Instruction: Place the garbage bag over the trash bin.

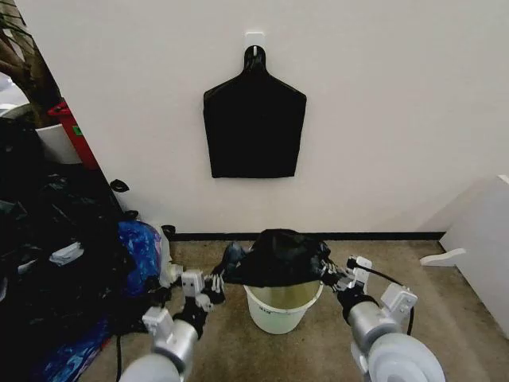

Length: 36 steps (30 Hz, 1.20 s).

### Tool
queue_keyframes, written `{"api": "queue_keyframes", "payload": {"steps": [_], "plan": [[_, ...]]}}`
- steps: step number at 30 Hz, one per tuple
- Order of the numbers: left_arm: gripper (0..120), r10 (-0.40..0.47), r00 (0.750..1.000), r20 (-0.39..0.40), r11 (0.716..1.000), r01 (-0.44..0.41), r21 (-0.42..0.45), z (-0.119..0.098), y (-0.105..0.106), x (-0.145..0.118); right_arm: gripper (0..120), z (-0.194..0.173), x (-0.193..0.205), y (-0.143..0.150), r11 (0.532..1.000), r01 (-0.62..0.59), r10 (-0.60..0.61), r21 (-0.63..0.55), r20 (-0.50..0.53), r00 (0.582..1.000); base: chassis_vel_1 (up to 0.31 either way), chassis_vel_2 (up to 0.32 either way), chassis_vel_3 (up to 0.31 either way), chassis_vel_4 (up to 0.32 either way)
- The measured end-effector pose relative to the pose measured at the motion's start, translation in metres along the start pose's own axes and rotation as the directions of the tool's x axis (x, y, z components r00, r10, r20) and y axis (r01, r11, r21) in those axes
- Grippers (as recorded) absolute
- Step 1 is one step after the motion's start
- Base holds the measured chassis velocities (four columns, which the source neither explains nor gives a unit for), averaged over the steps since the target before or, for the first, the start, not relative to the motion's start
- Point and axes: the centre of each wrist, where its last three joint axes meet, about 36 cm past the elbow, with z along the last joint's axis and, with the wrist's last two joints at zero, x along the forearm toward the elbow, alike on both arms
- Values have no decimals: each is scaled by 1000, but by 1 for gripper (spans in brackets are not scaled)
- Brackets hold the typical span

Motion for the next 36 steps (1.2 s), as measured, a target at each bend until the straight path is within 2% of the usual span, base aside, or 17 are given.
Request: {"api": "queue_keyframes", "payload": {"steps": [10,23,36], "plan": [[0,-37,998,-42,999,36,-20,26,2,14,0,30,15,-9,999,-47,48,3,-81,996,0,0,0,0],[0,-89,995,-48,994,86,-62,57,19,-9,0,65,-8,-35,989,-149,150,22,-103,983,0,0,0,0],[0,-88,994,-62,990,80,-117,81,31,-21,0,92,-11,-56,984,-176,178,35,-69,982,0,0,0,0]]}}
